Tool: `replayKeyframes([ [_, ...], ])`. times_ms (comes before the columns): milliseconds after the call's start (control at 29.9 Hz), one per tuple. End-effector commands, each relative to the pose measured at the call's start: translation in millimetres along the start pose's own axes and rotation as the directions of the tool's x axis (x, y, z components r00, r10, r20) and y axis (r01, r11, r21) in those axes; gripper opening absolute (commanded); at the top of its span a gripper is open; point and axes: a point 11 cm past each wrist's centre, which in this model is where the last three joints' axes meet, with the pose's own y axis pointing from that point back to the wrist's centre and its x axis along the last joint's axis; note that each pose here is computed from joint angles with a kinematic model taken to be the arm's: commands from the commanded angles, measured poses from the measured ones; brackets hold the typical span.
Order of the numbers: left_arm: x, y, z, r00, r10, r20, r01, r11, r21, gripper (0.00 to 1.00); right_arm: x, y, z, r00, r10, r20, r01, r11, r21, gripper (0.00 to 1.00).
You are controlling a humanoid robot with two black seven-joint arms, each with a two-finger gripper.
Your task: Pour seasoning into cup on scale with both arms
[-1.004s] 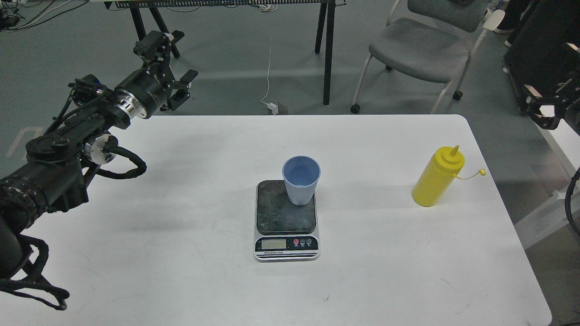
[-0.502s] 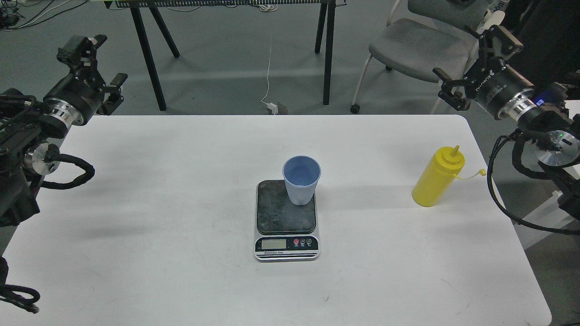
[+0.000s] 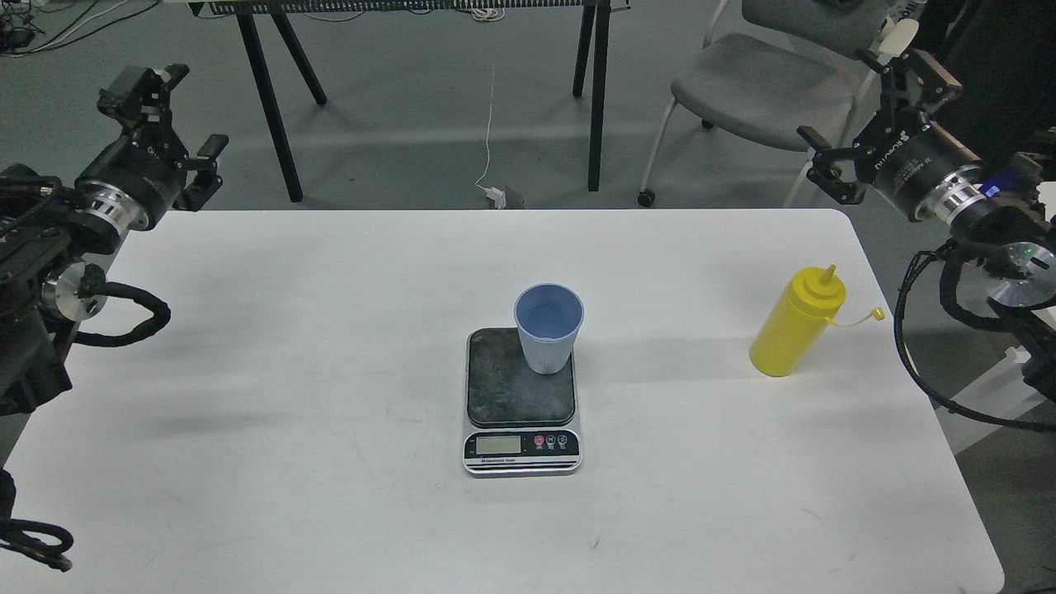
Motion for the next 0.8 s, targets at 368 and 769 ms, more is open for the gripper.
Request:
replayKeyframes([
  [368,-4,-4,3,1.0,-0.005,-0.01,0.005,1.0,-0.013,0.98,11,3,-3,0.999,0.038,0.007,-0.038,0.999,0.015,0.99],
  [769,-14,-14,13,0.999,-0.018,-0.031,0.017,0.999,-0.047,0.98,20,12,12,0.998,0.064,0.017,-0.063,0.998,-0.011,0.99],
])
